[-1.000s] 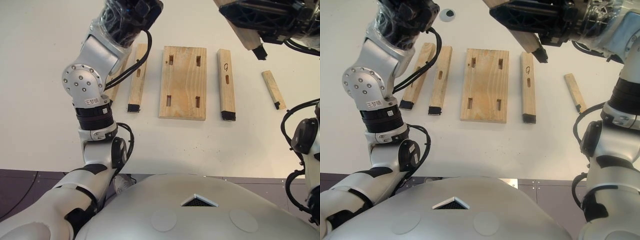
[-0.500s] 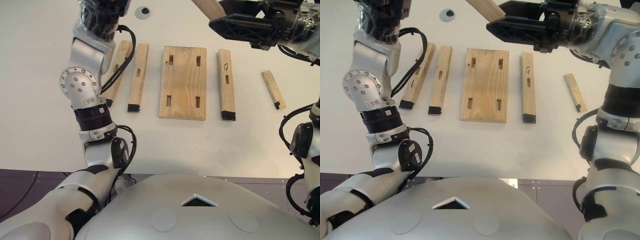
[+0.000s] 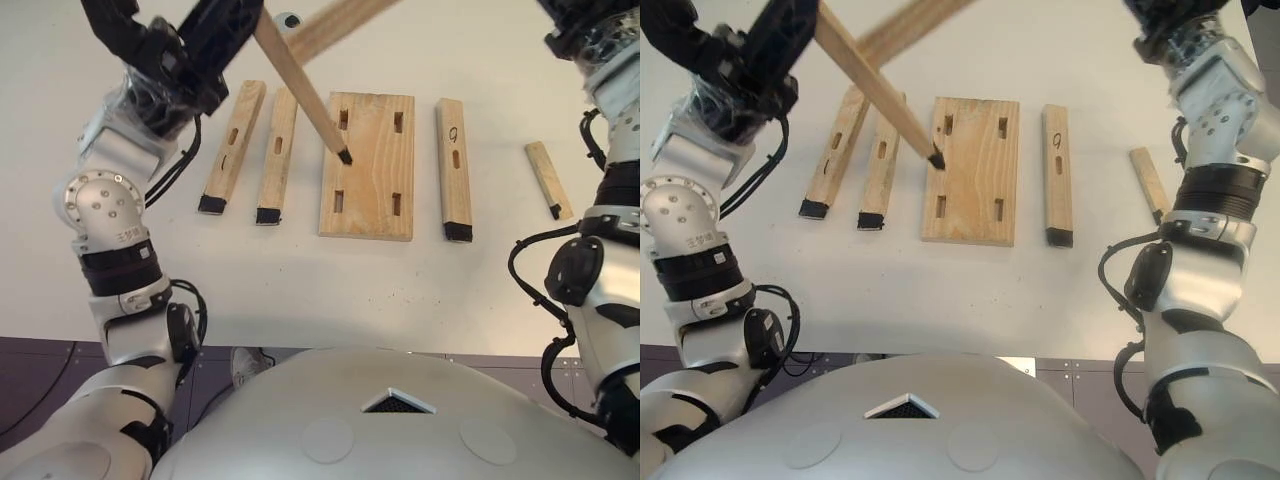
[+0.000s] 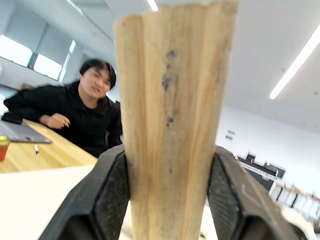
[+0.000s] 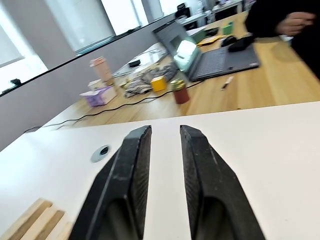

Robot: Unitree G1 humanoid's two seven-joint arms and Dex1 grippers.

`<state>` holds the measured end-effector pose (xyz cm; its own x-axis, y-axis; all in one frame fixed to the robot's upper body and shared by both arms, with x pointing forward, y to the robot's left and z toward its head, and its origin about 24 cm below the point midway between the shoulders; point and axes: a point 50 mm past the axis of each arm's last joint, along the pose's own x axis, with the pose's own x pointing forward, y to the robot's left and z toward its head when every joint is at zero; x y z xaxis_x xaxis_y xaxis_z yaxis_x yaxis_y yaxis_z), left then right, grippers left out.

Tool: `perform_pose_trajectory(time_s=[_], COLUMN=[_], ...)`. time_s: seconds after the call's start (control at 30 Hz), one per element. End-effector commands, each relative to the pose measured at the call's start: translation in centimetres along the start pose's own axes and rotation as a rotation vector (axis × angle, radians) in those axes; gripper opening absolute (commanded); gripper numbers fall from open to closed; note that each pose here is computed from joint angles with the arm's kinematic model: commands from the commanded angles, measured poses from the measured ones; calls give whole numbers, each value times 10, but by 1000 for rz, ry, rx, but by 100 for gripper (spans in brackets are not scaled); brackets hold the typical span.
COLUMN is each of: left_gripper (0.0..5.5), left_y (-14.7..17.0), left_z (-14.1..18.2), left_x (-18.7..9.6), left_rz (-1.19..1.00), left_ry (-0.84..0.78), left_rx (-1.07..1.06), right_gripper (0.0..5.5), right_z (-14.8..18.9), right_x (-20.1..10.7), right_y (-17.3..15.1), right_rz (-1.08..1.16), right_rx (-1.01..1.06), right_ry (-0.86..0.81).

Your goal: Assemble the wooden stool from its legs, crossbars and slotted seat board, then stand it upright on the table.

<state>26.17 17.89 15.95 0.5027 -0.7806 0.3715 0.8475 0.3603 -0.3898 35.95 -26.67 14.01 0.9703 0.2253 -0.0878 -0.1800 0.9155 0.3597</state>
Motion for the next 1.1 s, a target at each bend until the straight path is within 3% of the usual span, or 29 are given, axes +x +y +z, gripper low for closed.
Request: perform_pose_trajectory(time_s=[0.03,0.1,0.3,0.47,0.7,1.0,1.1], left_gripper=[204,204,204,204,201,201,201], left_y=[-10,-10,-5,7,10,0,-3], left_z=[-17,-25,-30,-36,-54,-51,-47], left_x=[-6,-6,-2,-15,-30,-47,-44], left_rz=[-4,5,0,38,15,-122,-138], left_ry=[88,75,71,141,291,598,567], left_rx=[15,14,47,40,47,281,285], right_gripper=[28,0,0,0,0,0,0], right_z=[13,14,13,11,4,-4,-9], right_x=[5,9,17,20,19,15,12], right_y=[-5,-2,7,8,6,5,3], right_rz=[-28,-9,57,75,76,87,81], right_rx=[-1,5,-20,-27,-23,-29,-19], right_ry=[-35,-26,34,67,83,101,110])
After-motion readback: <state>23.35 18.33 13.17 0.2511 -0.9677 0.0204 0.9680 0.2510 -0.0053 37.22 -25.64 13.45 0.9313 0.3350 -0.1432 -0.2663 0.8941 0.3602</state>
